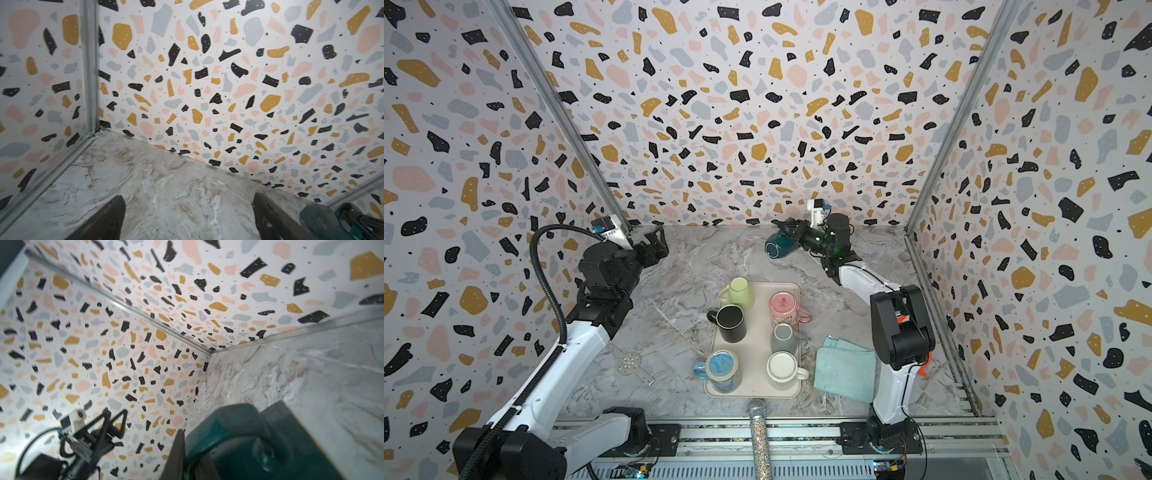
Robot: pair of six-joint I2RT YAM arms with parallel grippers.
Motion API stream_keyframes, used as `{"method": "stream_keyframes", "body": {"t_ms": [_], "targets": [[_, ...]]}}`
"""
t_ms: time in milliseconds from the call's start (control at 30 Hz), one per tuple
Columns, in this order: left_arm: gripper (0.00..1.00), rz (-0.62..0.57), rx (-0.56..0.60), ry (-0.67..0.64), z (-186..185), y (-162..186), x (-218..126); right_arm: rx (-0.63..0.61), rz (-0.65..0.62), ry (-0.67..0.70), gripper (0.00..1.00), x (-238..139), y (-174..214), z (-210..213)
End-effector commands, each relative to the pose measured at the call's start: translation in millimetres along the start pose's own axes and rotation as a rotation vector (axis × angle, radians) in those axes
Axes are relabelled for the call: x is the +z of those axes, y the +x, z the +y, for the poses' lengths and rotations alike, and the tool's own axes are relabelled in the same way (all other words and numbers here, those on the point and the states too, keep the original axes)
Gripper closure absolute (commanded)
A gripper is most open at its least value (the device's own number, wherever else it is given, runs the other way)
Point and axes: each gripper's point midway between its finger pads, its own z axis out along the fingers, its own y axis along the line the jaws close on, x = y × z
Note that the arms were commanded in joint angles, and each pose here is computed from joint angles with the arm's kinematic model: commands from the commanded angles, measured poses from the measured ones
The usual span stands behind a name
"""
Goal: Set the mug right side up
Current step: 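Carry the mug toward the left gripper while the left arm reaches over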
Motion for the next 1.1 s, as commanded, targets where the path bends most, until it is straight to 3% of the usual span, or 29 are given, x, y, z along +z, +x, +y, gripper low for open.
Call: {"method": "stream_keyframes", "body": {"t_ms": [0,267,767,1067], "targets": [[0.05,0.029,0.041,0.204,-40.3,-11.8,3.4,-0.325,0.043,0.020,1.00,-4.1,4.4,32.2],[0.09,0.160,0.076,0.484,-93.9,-4.5,10.2,-0.844,0.091,0.195,1.00,-0.3,47.3,52.6],[0.11,0.351,0.267,0.756,-153.1,46.5,-10.6,-1.614,-0.053,0.448,1.00,-16.5,93.9,92.5],[0.12,0.391,0.401,0.828,-172.7,57.1,-23.3,-1.884,-0.134,0.694,1.00,-12.2,84.6,86.0]]}}
